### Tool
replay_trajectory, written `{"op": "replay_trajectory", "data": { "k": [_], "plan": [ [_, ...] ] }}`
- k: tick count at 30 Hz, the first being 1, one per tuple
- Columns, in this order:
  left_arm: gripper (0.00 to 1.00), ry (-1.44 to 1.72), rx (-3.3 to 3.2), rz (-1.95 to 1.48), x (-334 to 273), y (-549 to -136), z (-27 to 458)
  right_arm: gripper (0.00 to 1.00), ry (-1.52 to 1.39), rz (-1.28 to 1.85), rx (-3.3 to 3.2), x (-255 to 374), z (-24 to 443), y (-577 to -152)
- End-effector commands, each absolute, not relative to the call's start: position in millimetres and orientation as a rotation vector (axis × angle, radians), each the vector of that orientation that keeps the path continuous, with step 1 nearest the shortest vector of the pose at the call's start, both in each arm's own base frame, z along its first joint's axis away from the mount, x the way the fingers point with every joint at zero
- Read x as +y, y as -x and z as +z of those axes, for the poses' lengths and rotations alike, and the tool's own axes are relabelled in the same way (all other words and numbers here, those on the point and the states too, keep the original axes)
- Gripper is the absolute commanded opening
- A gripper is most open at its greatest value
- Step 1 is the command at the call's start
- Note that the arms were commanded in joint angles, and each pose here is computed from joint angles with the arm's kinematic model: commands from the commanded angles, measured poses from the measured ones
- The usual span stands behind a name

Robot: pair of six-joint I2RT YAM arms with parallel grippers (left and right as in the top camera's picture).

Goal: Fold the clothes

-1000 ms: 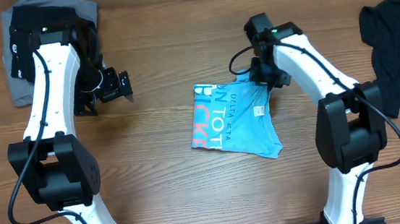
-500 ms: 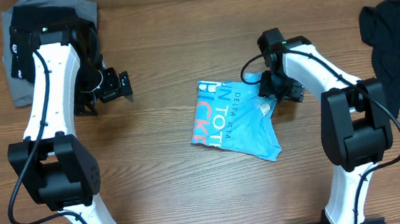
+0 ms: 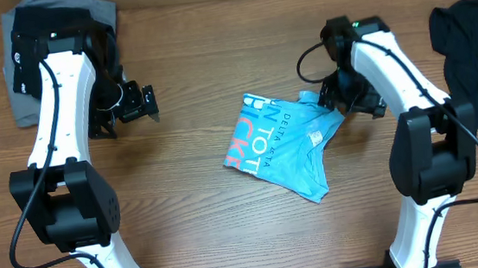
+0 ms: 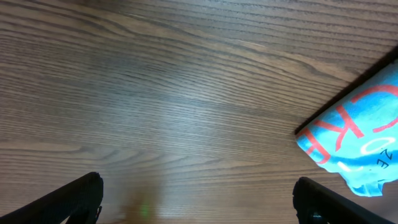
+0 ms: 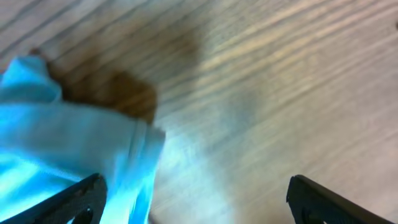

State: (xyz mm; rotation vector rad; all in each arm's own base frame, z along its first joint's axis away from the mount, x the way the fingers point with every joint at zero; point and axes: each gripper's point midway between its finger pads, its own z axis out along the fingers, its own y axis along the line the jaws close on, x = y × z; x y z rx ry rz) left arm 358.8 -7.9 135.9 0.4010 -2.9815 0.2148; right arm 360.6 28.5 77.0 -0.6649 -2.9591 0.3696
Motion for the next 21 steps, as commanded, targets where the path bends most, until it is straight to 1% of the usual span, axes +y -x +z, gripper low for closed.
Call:
{"op": "replay_trajectory", "data": {
  "k": [1,5,9,11,14,21],
  "plan": [
    [1.00,-0.411,-2.990,0.207,-7,-357,140,0.98,0.694,0.201,-2.971,46,104,-356],
    [1.00,-0.412,-3.001,0.210,-6,-360,139,1.00,0.554,0.033,-2.924,66,101,-344],
    [1.00,-0.412,-3.003,0.210,-6,-361,139,0.99,0.356,-0.199,-2.876,97,94,-332],
    [1.00,-0.412,-3.004,0.210,-6,-361,139,0.95,0.287,-0.272,-2.856,110,90,-327],
    [1.00,-0.412,-3.004,0.210,-6,-361,139,0.91,0.244,-0.280,-2.842,121,76,-318],
    [1.00,-0.412,-3.003,0.210,-6,-361,139,0.73,0.158,-0.254,-2.807,138,29,-288]
  ]
}}
